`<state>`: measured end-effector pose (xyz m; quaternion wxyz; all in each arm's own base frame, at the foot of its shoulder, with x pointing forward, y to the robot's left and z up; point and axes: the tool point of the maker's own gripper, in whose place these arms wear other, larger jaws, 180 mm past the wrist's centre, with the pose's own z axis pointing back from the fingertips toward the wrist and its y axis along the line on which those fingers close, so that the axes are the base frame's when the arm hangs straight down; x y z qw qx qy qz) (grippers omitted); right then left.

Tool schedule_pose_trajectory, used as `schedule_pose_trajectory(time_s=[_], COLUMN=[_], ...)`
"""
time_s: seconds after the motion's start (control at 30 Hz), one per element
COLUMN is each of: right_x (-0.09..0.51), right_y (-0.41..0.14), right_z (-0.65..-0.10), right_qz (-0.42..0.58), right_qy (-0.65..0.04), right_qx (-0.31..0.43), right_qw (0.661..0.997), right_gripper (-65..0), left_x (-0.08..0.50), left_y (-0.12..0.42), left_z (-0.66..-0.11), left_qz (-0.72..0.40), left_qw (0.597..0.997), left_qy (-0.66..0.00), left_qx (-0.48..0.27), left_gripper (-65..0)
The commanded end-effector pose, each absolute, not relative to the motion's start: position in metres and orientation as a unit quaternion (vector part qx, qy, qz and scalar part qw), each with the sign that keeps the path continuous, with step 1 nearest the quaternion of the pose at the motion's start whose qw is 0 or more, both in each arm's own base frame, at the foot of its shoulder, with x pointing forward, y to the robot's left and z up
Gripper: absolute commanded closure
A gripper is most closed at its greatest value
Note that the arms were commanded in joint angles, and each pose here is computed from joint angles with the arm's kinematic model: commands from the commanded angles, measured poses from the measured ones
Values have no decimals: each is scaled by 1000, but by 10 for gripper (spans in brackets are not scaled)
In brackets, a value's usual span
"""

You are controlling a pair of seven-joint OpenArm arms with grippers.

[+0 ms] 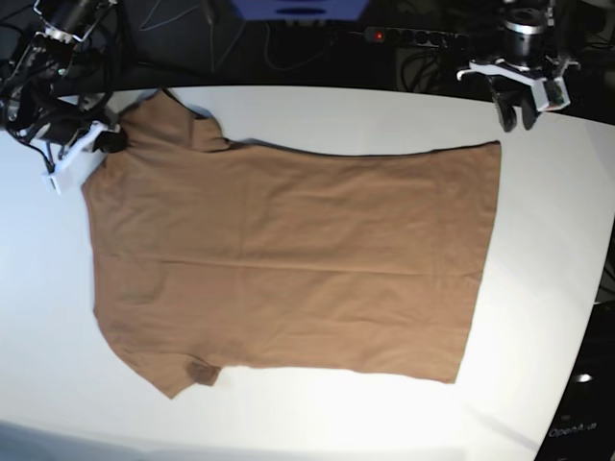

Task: Fold the T-shirt properly
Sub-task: 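Move the left gripper to the shirt's hem corner and grasp it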

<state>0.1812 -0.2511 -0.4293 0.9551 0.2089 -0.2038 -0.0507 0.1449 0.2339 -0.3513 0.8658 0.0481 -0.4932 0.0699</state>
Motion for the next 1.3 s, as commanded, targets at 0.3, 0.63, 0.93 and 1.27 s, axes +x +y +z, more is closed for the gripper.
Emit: schedule_pose_trajectory(time_s=[0.3,0.63,0.93,1.27], right_x=[187,186,187,187], right_y=[-259,-259,-259,-259], right_z=[-422,-422,-422,-422], right_qz=[-43,-43,-43,-43], right_qy=[-215,-214,-215,-215], right_qx=[199,198,199,199], right_qw=[955,955,955,955], right_gripper=[-6,-6,-7,-7], left_x=[172,164,172,183], left_y=[277,355,342,323], left_z=[-342,-418,-404,-378], left_qz=[-3,65,56,47], left_qw=[899,958,952,938], left_qy=[-438,-270,-286,-327], left_qx=[-5,74,90,99], left_gripper=[-349,-351,-351,-352])
